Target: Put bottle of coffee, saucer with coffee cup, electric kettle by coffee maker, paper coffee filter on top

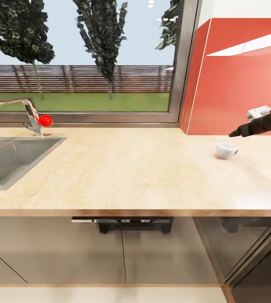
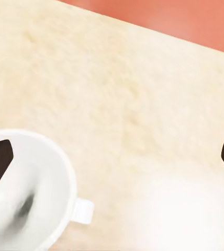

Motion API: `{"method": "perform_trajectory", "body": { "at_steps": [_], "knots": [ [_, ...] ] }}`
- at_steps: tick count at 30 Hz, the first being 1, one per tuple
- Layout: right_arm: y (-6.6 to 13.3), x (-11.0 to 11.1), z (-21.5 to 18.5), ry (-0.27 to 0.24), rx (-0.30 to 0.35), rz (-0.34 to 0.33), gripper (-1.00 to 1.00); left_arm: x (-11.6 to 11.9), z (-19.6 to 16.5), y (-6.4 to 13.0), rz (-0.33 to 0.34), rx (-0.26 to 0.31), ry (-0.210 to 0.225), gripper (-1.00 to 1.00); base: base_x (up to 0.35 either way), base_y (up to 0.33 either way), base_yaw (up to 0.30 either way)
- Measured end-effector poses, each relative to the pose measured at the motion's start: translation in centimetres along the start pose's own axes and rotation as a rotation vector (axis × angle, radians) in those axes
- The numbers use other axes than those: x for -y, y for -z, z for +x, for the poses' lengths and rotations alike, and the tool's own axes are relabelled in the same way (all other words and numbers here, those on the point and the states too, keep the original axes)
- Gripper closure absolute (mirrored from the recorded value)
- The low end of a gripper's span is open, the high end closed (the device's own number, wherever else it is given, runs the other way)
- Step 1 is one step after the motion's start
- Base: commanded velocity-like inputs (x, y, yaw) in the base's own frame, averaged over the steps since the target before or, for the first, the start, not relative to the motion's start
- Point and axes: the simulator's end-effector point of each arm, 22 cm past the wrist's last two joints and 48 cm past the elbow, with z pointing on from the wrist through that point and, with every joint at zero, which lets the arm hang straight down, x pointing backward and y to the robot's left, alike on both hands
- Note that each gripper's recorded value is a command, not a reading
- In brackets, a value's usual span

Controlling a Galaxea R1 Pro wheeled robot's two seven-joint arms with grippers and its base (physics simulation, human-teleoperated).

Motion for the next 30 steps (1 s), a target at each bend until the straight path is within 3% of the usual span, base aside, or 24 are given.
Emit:
{"method": "perform_trajectory", "body": {
  "at_steps": [7, 12, 30],
  "knots": [
    [-0.1, -0.9, -0.5, 0.051, 0.036, -0.051, -1.0, 0.0, 0.0, 0.0, 0.0, 0.0, 0.0, -1.0, 0.0, 0.0, 0.0],
    [-0.2, -0.7, -0.2, 0.074, 0.027, -0.045, -1.0, 0.0, 0.0, 0.0, 0.0, 0.0, 0.0, -1.0, 0.0, 0.0, 0.0],
    [-0.7, -0.4, 0.8, 0.077, 0.0, -0.042, -1.0, 0.0, 0.0, 0.0, 0.001, 0.0, 0.0, -1.0, -0.077, 0.0, 0.0]
  ]
}}
